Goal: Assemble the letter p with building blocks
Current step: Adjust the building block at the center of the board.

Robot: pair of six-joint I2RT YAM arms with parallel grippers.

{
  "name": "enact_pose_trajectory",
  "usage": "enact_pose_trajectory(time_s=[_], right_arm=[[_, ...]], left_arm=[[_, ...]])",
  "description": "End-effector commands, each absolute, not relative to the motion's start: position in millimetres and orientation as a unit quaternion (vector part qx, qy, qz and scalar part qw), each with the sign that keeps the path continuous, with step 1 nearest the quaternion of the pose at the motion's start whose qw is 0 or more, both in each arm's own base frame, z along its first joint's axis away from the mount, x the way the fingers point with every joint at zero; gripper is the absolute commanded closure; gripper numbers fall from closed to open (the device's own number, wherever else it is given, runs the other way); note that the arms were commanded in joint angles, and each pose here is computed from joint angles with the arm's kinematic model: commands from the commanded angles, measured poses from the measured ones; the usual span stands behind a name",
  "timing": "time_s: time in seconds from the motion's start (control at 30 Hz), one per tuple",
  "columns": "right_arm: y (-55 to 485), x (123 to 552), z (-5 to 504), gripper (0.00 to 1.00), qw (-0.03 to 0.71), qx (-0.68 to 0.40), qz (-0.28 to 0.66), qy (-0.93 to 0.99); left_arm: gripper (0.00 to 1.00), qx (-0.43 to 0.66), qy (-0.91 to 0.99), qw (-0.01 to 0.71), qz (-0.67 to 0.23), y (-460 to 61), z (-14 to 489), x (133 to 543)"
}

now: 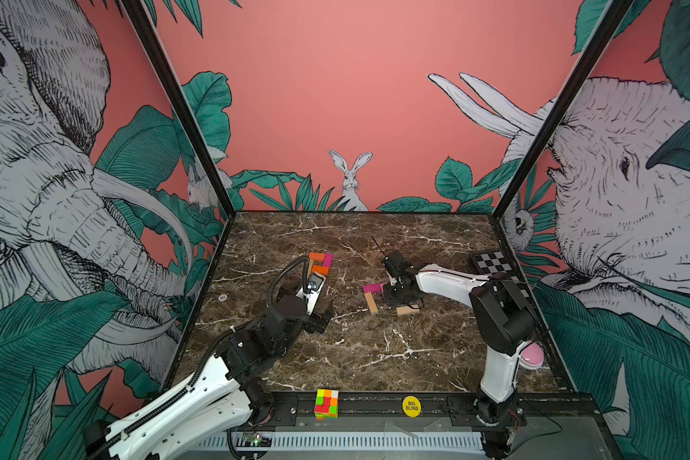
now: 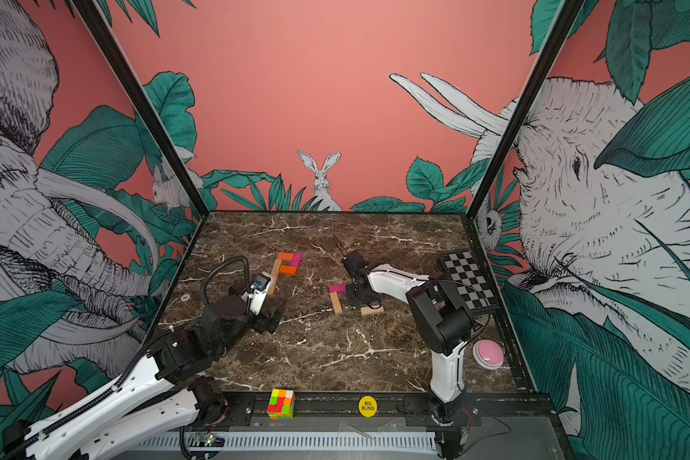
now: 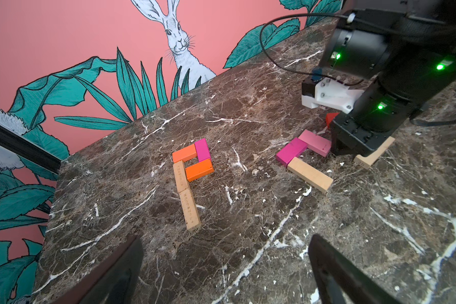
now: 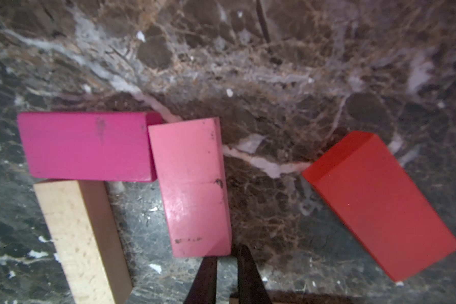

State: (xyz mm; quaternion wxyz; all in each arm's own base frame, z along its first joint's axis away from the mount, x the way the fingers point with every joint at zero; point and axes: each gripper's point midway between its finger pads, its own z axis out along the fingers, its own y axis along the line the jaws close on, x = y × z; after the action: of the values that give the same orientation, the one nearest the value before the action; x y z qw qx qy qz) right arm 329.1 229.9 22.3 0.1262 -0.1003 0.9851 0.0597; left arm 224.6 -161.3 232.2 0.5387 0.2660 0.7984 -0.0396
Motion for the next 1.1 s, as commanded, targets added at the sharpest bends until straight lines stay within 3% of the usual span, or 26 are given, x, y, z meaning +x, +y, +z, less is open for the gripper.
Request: enact_pose_trajectory(time_s=[0.0,1.07], right_arm=[[233.5,335.8,25.1,0.84,0.131,-0.101,0.065,0.984],[213.9,345.1,45.6,0.84,0.143,-0.078,0.077,0.984]], left_arm=[[0.01,0.254,0.794,0.550,-0.051,-162.9,243.2,227.2],[0.00,0.254,0.794,0.549,-0.057,-164.0,243.4,227.5]])
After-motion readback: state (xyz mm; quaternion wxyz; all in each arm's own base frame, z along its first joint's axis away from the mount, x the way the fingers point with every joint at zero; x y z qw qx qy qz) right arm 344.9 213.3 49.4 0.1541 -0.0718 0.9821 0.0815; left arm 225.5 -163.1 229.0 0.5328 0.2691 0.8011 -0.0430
